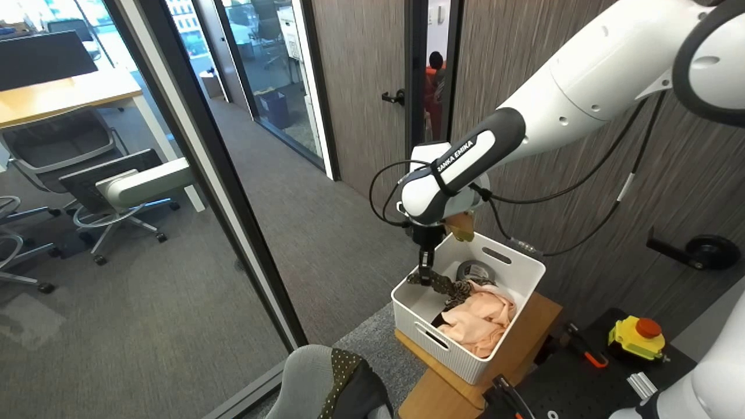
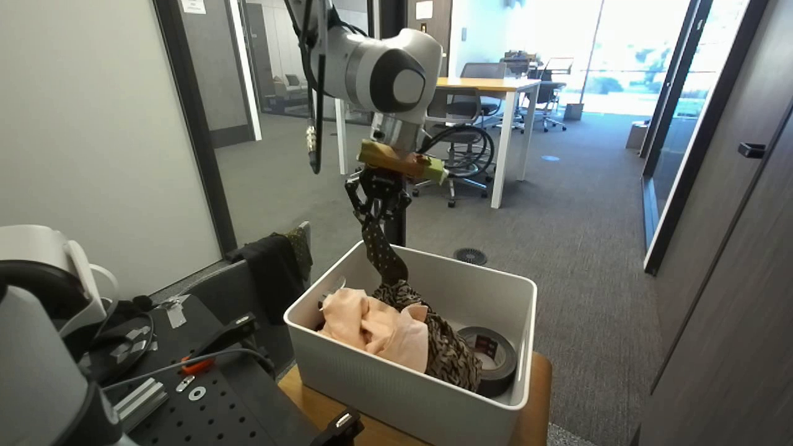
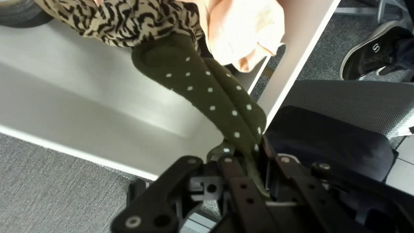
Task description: Pick the sock from the box and put it on the back rest of the chair
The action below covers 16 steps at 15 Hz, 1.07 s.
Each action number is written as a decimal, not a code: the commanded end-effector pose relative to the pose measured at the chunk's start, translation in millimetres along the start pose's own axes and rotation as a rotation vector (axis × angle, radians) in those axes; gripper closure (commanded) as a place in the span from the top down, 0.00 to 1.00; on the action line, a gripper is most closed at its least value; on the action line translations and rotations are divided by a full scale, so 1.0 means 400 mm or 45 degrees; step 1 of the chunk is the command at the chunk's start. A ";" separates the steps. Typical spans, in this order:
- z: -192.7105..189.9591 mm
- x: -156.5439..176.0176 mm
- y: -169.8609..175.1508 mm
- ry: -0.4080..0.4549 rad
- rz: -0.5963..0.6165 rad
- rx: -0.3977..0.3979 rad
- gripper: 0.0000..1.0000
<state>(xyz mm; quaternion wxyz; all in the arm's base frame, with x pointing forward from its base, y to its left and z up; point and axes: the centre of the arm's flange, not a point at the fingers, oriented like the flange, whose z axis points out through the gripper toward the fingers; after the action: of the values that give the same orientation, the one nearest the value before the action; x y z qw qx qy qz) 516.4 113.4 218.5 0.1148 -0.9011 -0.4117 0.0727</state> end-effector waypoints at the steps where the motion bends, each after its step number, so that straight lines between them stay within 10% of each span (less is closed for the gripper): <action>1: -0.137 0.037 -0.122 0.024 -0.105 -0.067 0.08; 16: -0.416 0.317 -0.456 0.107 -0.469 -0.285 0.08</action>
<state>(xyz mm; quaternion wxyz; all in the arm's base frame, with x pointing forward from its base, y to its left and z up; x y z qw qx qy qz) 491.8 277.7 408.2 0.0495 -0.8275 -0.5582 -0.0342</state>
